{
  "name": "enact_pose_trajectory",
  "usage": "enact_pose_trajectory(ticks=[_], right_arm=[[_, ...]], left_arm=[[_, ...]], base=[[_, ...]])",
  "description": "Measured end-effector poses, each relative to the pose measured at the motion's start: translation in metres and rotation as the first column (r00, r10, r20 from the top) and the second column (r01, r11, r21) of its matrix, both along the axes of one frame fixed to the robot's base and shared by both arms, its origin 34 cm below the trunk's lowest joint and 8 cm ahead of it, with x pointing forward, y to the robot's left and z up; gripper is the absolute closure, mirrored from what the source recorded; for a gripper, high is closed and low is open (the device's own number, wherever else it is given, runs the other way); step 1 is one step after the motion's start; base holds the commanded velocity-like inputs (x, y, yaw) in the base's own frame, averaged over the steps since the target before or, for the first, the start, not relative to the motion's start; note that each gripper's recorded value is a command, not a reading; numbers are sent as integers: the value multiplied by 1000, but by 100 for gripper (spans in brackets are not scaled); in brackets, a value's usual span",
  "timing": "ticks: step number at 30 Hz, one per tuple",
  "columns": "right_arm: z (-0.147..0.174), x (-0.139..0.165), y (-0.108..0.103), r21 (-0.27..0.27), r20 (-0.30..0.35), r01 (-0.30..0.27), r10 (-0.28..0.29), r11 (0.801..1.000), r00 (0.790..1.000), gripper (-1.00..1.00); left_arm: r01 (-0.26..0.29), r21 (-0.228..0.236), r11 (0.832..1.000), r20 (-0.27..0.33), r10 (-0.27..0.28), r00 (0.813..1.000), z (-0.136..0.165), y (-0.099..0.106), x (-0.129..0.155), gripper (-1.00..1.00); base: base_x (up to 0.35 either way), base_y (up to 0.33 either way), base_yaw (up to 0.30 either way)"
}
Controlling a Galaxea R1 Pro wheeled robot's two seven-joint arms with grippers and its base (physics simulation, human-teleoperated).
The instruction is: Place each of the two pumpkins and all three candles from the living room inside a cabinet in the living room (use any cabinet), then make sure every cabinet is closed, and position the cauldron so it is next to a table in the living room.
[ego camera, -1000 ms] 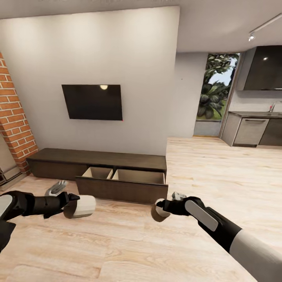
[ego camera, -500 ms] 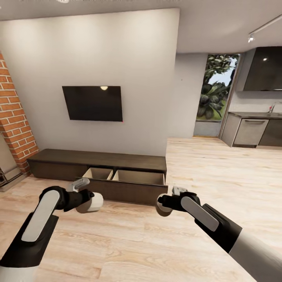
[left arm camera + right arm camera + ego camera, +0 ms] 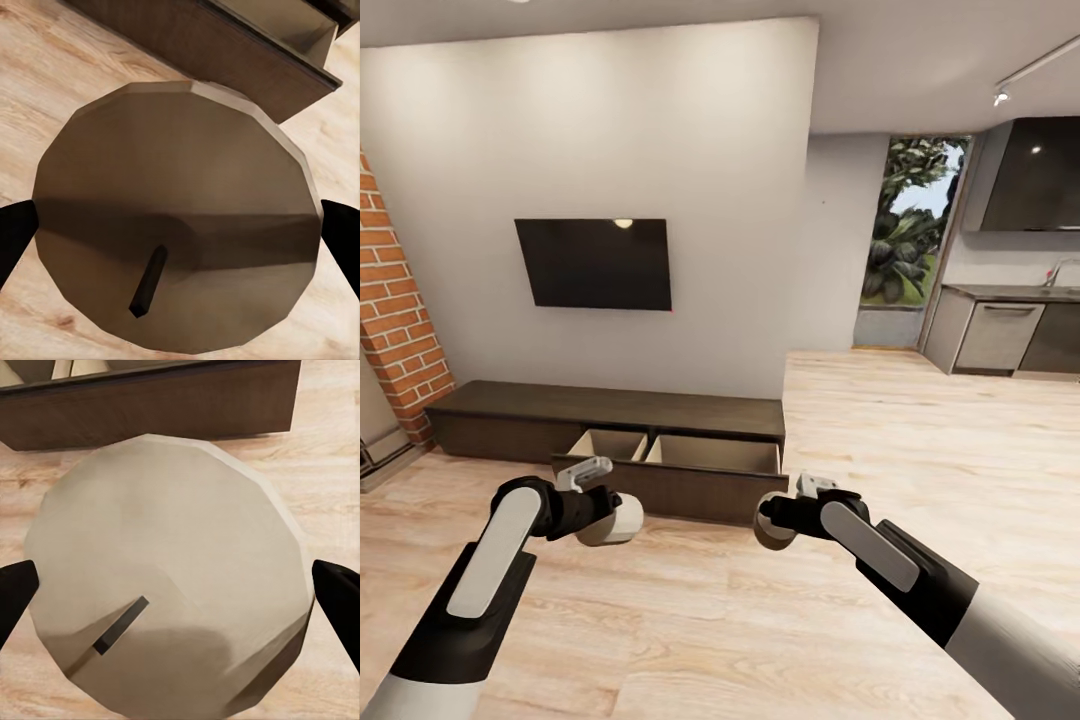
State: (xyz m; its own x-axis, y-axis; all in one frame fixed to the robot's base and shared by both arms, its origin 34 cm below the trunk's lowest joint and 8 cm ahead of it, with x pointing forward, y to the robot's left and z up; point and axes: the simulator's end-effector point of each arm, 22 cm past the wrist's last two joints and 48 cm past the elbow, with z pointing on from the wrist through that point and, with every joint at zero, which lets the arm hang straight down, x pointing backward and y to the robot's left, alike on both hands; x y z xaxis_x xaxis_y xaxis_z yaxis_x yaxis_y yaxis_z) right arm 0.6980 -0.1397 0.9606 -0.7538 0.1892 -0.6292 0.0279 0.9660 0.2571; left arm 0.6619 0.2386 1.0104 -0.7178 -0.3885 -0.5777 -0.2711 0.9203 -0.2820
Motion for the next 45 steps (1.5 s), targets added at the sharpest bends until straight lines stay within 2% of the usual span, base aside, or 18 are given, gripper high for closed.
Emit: enact_pose_trajectory(ticks=[8, 11, 17, 37, 45], right_arm=[[-10, 0, -3, -5, -17, 5, -5, 1000, 1000, 100], [-10, 1, -4, -7, -12, 8, -8, 1000, 1000, 100], [-6, 7, -3, 22, 17, 31, -31, 999, 999, 100], [0, 9, 1, 39, 33, 33, -34, 999, 999, 100], [1, 10, -2, 42, 38, 45, -47, 998, 998, 100]], left_arm=[[-2, -3, 1000, -13, 2, 1000, -7, 2, 1, 100], [-3, -3, 1000, -14, 3, 1000, -7, 2, 1, 100], [-4, -4, 1000, -15, 4, 1000, -8, 3, 1, 100], [-1, -3, 1000, -15, 1, 1000, -7, 2, 1, 100], [2, -2, 1000, -11, -2, 1000, -6, 0, 0, 100]], base=[[312, 134, -62], [315, 172, -8], [300, 200, -1], [279, 219, -47], [270, 224, -233]])
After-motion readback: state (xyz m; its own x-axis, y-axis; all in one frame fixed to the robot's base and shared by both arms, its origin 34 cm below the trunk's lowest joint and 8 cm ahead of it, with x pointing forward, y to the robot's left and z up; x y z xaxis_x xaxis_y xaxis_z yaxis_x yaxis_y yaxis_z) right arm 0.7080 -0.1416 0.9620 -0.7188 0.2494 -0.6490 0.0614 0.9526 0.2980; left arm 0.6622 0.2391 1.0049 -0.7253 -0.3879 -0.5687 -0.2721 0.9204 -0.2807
